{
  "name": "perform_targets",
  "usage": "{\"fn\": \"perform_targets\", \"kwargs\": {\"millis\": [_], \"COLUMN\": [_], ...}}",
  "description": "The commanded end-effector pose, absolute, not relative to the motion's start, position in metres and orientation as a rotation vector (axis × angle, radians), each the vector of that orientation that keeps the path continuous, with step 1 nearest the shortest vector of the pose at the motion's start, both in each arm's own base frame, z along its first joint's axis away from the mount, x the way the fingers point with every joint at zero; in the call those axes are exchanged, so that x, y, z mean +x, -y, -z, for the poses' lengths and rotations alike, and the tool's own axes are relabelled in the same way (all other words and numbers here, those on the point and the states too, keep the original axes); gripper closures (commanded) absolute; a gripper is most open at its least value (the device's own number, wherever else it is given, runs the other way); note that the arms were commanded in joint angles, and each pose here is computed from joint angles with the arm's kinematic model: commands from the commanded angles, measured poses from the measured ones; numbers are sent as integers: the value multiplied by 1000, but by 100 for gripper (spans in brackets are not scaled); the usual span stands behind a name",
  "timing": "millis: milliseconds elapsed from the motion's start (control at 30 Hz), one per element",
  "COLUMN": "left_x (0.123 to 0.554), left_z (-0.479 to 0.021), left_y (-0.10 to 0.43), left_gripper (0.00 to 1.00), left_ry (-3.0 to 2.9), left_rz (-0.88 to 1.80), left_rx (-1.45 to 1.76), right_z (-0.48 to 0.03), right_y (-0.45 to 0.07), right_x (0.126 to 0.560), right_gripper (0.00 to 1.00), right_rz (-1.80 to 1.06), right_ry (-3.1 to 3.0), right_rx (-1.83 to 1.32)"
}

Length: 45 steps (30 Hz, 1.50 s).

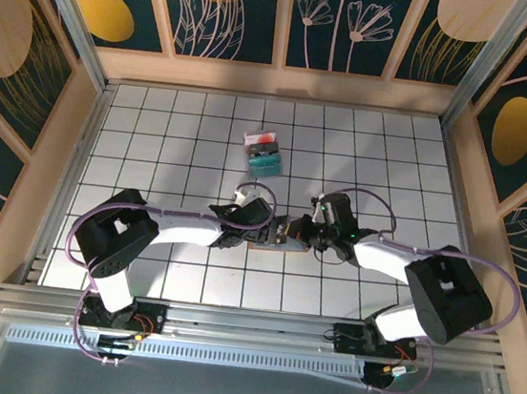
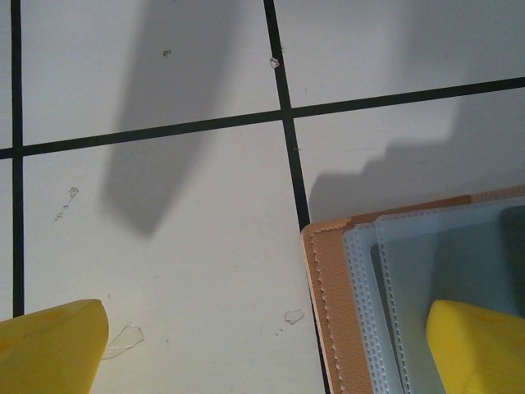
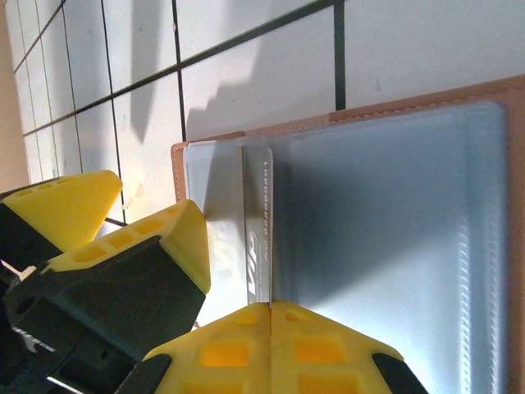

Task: Take the credit cards out of the card holder

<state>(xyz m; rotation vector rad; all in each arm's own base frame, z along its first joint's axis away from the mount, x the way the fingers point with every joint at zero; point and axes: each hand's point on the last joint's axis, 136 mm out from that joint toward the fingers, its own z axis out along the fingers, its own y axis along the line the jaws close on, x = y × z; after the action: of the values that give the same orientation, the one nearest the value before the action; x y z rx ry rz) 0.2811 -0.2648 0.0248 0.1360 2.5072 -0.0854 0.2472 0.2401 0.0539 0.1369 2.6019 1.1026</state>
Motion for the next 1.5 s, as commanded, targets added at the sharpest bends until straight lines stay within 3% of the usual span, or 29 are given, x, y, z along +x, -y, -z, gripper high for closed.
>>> {"fn": "perform_targets", "kwargs": {"millis": [0, 300, 800, 1100, 1467], "left_x": [273, 289, 288, 279, 266], "left_z": [-26, -91, -228, -255, -268], "left_y": [251, 268, 314, 338, 350], "left_gripper": [1, 1, 2, 25, 52], "left_ry": [-2523, -2387, -1995, -1896, -1828], "left_rz": [21, 228, 996, 1222, 1402], "left_rx": [139, 24, 44, 137, 203], "right_z": [-54, -95, -206, -251, -271], "right_y": [-219, -218, -221, -230, -233], "right_x": [248, 251, 257, 242, 236], "right_gripper": [100, 100, 100, 100, 100], "right_rz": [-974, -1040, -1418, -1626, -1724], "right_ry": [-2588, -2438, -1973, -1796, -1720], "right_rx": [142, 55, -26, -103, -139]}}
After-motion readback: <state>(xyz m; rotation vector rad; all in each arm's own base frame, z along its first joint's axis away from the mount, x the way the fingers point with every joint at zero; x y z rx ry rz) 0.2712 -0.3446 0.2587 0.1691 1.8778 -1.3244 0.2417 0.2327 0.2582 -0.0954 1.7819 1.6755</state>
